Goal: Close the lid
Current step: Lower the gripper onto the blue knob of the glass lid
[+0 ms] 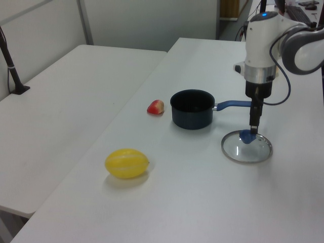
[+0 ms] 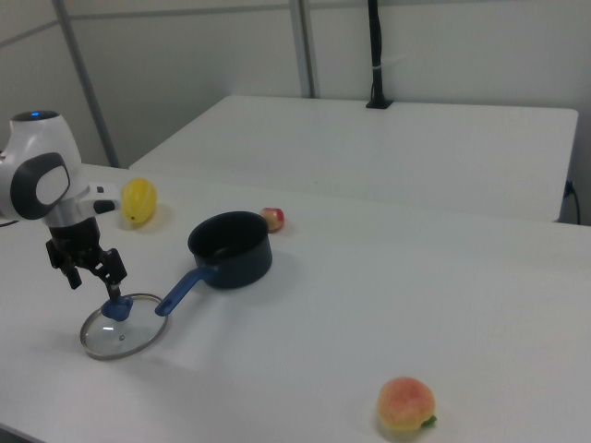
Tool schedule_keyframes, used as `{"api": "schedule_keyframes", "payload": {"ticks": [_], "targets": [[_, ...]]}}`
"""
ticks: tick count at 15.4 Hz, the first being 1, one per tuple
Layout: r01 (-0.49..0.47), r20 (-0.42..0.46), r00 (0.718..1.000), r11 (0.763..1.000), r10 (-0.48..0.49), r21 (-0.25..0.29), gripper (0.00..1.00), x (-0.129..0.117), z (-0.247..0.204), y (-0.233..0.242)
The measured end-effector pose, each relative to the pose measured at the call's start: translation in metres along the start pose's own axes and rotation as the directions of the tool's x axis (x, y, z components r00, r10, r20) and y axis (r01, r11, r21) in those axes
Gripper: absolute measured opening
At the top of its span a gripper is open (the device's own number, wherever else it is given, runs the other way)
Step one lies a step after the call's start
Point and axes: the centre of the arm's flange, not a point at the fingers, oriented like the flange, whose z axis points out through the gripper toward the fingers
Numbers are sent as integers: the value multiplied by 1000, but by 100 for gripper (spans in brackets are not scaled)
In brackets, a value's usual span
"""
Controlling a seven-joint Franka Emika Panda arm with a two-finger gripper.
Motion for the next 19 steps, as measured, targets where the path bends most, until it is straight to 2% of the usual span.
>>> {"api": "schedule_keyframes", "payload": {"ticks": [11,16,19], "targets": [[29,-44,999,999,-31,-31,100,9,34,2],[18,-55,998,997,-22,-80,100,13,47,4],[30,-51,998,995,-35,-99,96,14,52,5]]}}
